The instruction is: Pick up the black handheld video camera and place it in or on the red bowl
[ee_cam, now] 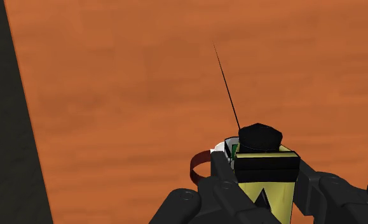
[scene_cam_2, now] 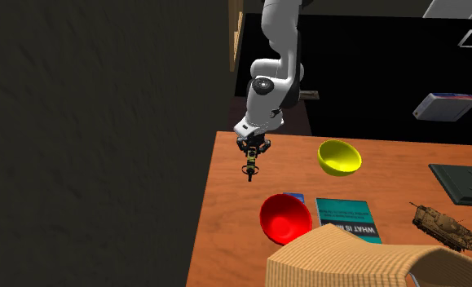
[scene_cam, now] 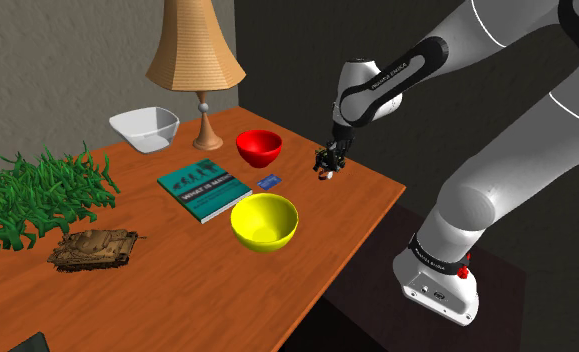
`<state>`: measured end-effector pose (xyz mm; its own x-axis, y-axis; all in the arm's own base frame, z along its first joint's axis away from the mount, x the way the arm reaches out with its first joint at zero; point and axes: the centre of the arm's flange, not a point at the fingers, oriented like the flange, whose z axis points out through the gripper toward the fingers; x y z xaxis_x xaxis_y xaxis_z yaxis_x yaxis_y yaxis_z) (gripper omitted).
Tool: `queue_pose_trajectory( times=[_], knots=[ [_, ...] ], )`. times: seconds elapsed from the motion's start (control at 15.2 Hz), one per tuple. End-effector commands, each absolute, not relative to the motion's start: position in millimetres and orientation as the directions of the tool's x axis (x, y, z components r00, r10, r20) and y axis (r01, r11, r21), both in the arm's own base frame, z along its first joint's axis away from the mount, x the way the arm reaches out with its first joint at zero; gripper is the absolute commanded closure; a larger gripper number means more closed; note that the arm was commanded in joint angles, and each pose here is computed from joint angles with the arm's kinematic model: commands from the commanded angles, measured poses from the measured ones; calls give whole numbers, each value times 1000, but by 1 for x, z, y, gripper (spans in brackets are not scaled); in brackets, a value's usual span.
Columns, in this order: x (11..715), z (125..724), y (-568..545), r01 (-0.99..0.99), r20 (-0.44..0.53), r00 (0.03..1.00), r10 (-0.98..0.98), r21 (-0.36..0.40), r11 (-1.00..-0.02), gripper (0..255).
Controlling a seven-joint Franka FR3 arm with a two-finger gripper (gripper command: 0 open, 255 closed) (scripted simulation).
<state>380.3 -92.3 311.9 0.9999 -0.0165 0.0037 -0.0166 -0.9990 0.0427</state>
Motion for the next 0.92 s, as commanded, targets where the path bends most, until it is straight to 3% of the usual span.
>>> queue_pose_trajectory(
  times=[0.0,0.86],
  knots=[
    [380,312,-92,-17,4,1000,-16,43,-999,255],
    [380,359,-92,-17,4,1000,-16,43,-999,255]
  ],
)
